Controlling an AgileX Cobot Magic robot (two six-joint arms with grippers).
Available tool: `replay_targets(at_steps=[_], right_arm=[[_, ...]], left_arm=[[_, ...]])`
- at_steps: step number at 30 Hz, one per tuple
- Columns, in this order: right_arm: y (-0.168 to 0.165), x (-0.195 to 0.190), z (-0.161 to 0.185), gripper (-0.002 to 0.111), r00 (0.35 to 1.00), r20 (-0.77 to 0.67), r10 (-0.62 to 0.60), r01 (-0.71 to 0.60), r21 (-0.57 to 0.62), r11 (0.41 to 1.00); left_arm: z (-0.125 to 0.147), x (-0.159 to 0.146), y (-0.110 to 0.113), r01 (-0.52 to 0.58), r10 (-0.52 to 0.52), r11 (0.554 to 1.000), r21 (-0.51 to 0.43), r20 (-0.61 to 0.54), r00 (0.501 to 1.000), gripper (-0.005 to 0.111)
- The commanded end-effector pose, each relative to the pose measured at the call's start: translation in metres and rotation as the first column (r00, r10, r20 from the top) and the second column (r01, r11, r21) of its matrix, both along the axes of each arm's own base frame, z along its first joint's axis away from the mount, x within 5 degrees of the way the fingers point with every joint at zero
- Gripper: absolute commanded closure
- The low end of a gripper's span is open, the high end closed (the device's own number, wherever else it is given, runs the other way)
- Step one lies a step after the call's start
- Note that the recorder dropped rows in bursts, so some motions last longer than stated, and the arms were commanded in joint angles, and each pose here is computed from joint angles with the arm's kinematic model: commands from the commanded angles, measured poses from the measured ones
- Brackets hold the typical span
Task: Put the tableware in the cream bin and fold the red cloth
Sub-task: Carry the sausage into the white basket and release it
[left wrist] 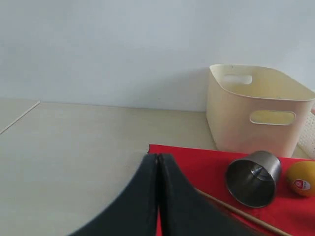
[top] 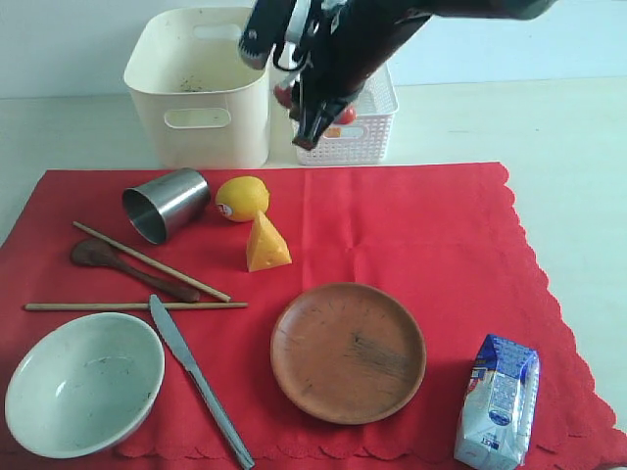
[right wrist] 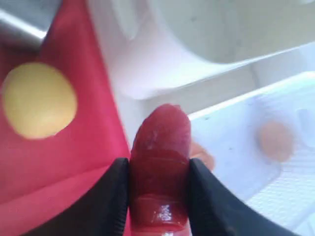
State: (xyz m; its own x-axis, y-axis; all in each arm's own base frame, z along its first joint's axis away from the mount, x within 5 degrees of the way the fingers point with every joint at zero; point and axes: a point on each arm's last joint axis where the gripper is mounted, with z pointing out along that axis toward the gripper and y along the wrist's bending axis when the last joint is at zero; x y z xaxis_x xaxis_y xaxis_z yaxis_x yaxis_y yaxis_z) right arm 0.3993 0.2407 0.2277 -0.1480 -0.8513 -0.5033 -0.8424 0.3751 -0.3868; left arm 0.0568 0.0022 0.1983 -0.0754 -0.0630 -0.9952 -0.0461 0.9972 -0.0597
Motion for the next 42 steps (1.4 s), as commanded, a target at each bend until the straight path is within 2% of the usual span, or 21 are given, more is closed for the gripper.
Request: replay_targets(at_steps=[1, 8, 12, 19, 24, 27, 30, 36, 40, 42], right_arm=[[-0.011, 0.015, 0.028, 0.108, 0.982, 0.134, -0.131, 0.108, 0.165, 0.980], [-0.037, 0.044, 0.019, 0.108, 0.938, 0.159, -0.307, 0.248, 0.310, 0.918], [-0.048, 0.059, -0.003, 0.108, 0.914, 0.126, -0.386, 0.320, 0.359, 0.877], [-0.046, 0.077, -0.052, 0.108, 0.884, 0.102, -0.457, 0.373, 0.435, 0.820], [-0.046, 0.083, -0.075, 0.107, 0.857, 0.063, -0.512, 0.421, 0.490, 0.764], [-0.046, 0.084, -0.080, 0.100, 0.851, 0.048, -0.523, 0.435, 0.495, 0.752], [-0.046, 0.084, -0.082, 0.086, 0.850, 0.054, -0.524, 0.432, 0.497, 0.752], [-0.046, 0.084, -0.083, 0.051, 0.850, 0.051, -0.524, 0.434, 0.495, 0.753], [-0.046, 0.084, -0.083, 0.037, 0.850, 0.051, -0.524, 0.434, 0.495, 0.753], [-0.046, 0.083, -0.083, 0.035, 0.853, 0.040, -0.521, 0.438, 0.486, 0.756]], left_arm=[[0.001, -0.001, 0.000, -0.002, 0.002, 1.000, 0.001, 0.013, 1.000, 0.106], [0.001, -0.001, 0.000, -0.002, 0.002, 1.000, 0.001, 0.013, 1.000, 0.106], [0.001, -0.001, 0.000, -0.002, 0.002, 1.000, 0.001, 0.013, 1.000, 0.106], [0.001, -0.001, 0.000, -0.002, 0.002, 1.000, 0.001, 0.013, 1.000, 0.106], [0.001, -0.001, 0.000, -0.002, 0.002, 1.000, 0.001, 0.013, 1.000, 0.106], [0.001, -0.001, 0.000, -0.002, 0.002, 1.000, 0.001, 0.013, 1.000, 0.106], [0.001, -0.001, 0.000, -0.002, 0.002, 1.000, 0.001, 0.013, 1.000, 0.106], [0.001, -0.001, 0.000, -0.002, 0.002, 1.000, 0.001, 0.013, 1.000, 0.106], [0.001, -0.001, 0.000, -0.002, 0.002, 1.000, 0.001, 0.013, 1.000, 0.106], [0.001, -0.001, 0.000, -0.002, 0.002, 1.000, 0.001, 0.013, 1.000, 0.106]])
